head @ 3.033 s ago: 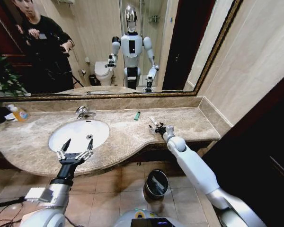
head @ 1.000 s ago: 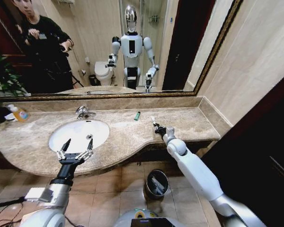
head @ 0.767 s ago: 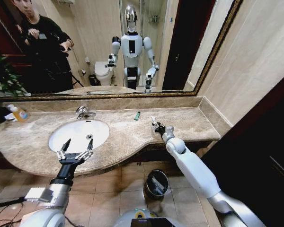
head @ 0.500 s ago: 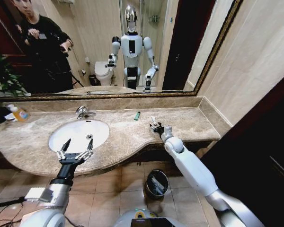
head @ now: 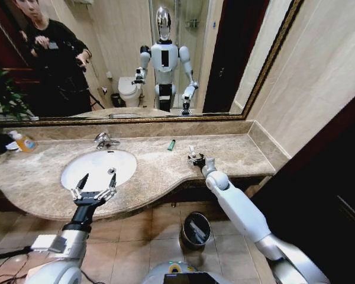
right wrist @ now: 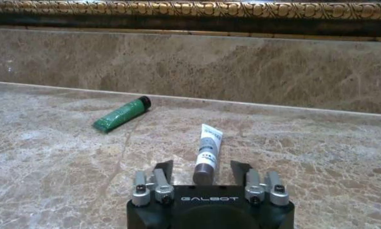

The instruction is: Pick up the trash from the sink and place it in the trash bin.

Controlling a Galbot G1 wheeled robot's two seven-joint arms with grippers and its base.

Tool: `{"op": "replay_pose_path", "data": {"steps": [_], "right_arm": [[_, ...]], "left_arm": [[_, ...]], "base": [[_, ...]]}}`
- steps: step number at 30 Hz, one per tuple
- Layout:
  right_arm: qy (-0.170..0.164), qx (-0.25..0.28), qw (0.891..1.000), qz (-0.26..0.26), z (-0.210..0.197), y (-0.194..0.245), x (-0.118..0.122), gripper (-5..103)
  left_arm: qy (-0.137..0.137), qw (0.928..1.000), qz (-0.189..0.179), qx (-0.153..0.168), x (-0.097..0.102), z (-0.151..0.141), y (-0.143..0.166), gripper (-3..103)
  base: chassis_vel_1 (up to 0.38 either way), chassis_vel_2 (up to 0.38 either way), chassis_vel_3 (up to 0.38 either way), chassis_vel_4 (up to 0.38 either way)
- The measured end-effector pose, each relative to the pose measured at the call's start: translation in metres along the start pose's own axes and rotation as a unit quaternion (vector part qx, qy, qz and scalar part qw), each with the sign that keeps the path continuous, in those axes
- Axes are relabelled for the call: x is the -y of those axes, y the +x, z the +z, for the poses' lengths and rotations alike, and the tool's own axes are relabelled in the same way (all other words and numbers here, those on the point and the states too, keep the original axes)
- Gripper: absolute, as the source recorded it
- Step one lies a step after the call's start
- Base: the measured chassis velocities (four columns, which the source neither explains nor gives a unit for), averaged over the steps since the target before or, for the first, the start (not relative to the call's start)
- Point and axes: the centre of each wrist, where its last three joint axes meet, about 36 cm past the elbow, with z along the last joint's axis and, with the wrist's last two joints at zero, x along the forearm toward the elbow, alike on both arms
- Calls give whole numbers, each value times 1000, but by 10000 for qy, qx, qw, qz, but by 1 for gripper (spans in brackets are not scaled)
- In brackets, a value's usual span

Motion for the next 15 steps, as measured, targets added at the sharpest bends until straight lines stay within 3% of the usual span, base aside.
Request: {"op": "replay_pose_path", "data": {"steps": [3,10,11,15], "right_arm": [[-25,-7,10000,-12,1,0,-2,48],[-50,-31,10000,-20,7,0,-1,32],[-46,-26,10000,-22,7,0,-1,21],[-31,-1,10000,-19,7,0,1,17]], "left_arm": [[0,10000,0,0,0,0,0,100],[0,10000,0,0,0,0,0,100],[0,10000,0,0,0,0,0,100],[0,10000,0,0,0,0,0,100]], "base": [[0,0,0,0],[0,0,0,0],[0,0,0,0],[0,0,0,0]]}}
